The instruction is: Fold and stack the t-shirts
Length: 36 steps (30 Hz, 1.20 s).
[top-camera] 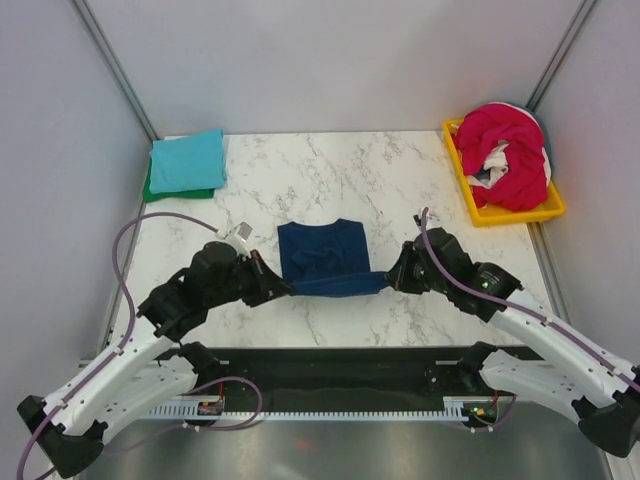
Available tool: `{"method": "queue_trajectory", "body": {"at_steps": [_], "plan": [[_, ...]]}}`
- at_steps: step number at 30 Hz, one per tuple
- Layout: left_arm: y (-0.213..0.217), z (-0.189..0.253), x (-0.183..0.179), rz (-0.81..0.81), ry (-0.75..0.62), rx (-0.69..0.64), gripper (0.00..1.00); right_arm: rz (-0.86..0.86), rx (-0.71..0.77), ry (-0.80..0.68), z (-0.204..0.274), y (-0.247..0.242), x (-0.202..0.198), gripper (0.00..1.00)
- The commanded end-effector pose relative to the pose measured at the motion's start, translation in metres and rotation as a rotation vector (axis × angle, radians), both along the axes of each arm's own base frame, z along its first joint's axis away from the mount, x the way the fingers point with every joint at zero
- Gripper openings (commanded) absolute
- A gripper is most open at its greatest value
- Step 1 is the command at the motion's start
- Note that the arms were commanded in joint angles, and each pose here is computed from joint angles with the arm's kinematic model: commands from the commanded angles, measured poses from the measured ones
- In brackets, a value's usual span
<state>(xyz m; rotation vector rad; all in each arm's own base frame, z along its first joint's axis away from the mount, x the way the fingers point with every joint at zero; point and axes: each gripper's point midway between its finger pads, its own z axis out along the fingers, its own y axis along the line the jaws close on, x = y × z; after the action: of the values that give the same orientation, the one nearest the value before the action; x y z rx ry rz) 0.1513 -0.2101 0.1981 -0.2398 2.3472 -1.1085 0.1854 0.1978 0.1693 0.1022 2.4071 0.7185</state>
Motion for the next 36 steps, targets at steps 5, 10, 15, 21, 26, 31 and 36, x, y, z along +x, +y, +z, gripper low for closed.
{"method": "queue_trajectory", "body": {"at_steps": [5, 10, 15, 21, 26, 31, 36], "plan": [[0.015, 0.022, 0.021, 0.091, -0.016, 0.122, 0.02, -0.093, -0.164, -0.093, 0.037, -0.011, 0.042, 0.0], [0.012, 0.019, 0.044, 0.082, -0.018, 0.196, 0.02, -0.088, -0.239, -0.1, 0.039, -0.003, 0.074, 0.0], [0.017, 0.019, 0.076, 0.096, -0.024, 0.218, 0.02, -0.08, -0.256, -0.095, 0.036, -0.002, 0.109, 0.0], [0.028, 0.016, 0.111, 0.097, -0.023, 0.238, 0.02, -0.067, -0.284, -0.091, 0.032, 0.002, 0.146, 0.0], [0.031, 0.01, 0.138, 0.093, -0.017, 0.262, 0.02, -0.067, -0.291, -0.087, 0.025, 0.003, 0.175, 0.0], [0.03, -0.012, 0.171, 0.078, 0.034, 0.264, 0.02, -0.051, -0.3, -0.067, 0.007, 0.01, 0.206, 0.0], [0.032, -0.034, 0.194, 0.07, 0.086, 0.273, 0.02, -0.034, -0.316, -0.041, -0.017, 0.015, 0.23, 0.0]]}}
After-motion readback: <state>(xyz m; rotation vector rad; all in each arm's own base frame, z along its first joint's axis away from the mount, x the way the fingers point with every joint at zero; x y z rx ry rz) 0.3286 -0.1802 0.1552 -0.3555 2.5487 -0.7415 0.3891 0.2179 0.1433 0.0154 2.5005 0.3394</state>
